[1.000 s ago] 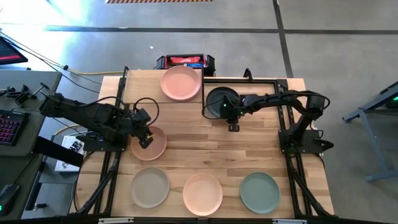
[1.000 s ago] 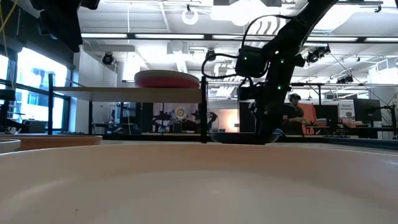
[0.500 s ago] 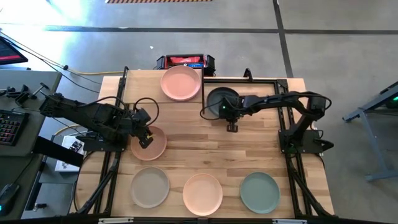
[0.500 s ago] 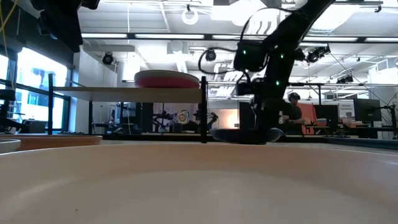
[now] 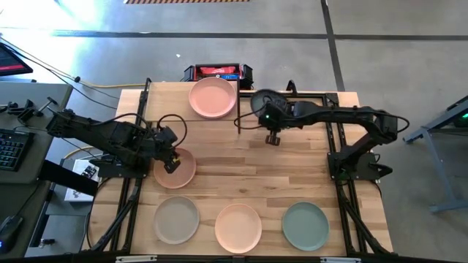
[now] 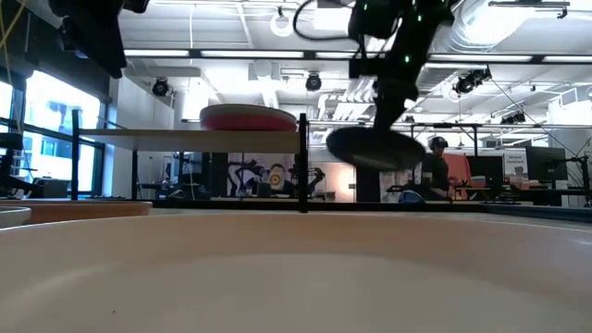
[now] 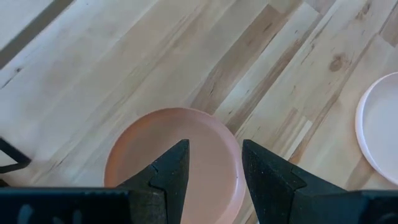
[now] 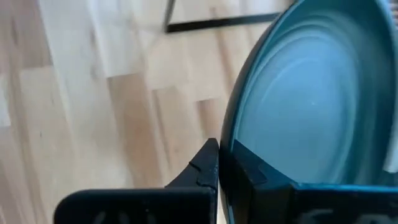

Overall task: Place and stack plates onto a shelf
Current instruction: Stack the black plate on top of the light orange plate on the shelf

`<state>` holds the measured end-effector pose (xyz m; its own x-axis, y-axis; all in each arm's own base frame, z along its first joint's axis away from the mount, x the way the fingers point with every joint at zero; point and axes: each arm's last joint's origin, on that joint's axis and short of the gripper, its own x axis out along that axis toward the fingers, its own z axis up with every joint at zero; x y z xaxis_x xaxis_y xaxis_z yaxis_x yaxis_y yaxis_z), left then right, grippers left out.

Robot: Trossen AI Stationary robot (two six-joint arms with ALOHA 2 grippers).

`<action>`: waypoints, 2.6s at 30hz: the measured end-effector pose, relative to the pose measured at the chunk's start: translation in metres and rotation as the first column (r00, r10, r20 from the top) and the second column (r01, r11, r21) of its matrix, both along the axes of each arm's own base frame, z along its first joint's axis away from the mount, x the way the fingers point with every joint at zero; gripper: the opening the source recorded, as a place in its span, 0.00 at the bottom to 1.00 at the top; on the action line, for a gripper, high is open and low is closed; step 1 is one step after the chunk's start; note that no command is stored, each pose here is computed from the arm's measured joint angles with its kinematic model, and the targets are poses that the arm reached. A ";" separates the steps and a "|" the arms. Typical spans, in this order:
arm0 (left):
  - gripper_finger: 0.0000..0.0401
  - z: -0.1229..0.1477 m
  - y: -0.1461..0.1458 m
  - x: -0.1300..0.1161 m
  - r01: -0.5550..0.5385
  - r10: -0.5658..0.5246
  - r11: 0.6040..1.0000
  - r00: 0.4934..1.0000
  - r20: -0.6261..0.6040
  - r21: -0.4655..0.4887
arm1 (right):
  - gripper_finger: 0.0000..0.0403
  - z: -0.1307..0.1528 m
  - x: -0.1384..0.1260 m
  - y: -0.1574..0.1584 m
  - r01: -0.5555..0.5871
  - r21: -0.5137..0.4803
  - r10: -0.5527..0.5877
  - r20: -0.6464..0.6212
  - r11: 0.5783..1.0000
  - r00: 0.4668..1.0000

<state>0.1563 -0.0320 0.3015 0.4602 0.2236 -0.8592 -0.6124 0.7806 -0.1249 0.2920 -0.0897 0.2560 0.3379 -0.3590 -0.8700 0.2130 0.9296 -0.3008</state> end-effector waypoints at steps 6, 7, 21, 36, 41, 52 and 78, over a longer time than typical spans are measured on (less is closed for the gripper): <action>0.34 0.000 0.000 0.000 -0.005 0.005 1.000 1.000 0.003 0.011 | 0.00 0.047 0.003 -0.003 -0.013 -0.132 0.022 0.069 0.991 0.997; 0.34 0.000 0.000 0.000 -0.005 0.005 1.000 1.000 0.003 0.011 | 0.00 0.056 0.006 -0.004 -0.028 -0.153 0.042 0.094 0.988 0.995; 0.34 0.000 0.000 0.000 -0.030 0.030 1.000 0.999 0.014 -0.002 | 0.00 0.127 0.036 -0.019 -0.259 -0.399 0.426 0.416 0.879 0.803; 0.34 0.000 0.000 0.001 -0.045 0.045 0.999 0.999 0.020 -0.011 | 0.00 0.117 0.083 -0.021 -0.463 -0.487 0.630 0.263 0.740 0.730; 0.34 0.000 0.000 0.001 -0.046 0.046 0.999 0.999 0.021 -0.007 | 0.00 0.112 0.099 -0.022 -0.525 -0.480 0.681 0.243 0.703 0.690; 0.34 0.000 0.000 0.001 -0.047 0.047 0.999 0.999 0.021 -0.004 | 0.00 0.077 0.125 -0.029 -0.591 -0.414 0.695 0.163 0.693 0.700; 0.34 0.000 0.000 0.001 -0.073 0.073 0.997 0.997 0.028 -0.019 | 0.10 0.068 0.125 -0.030 -0.642 -0.421 0.718 0.031 0.640 0.695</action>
<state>0.1570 -0.0316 0.3019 0.4679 0.2419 -0.8500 -0.6635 0.7315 -0.1571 0.4173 -0.1197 0.3237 0.7462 -0.2243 -0.6268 -0.3521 0.6661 -0.6575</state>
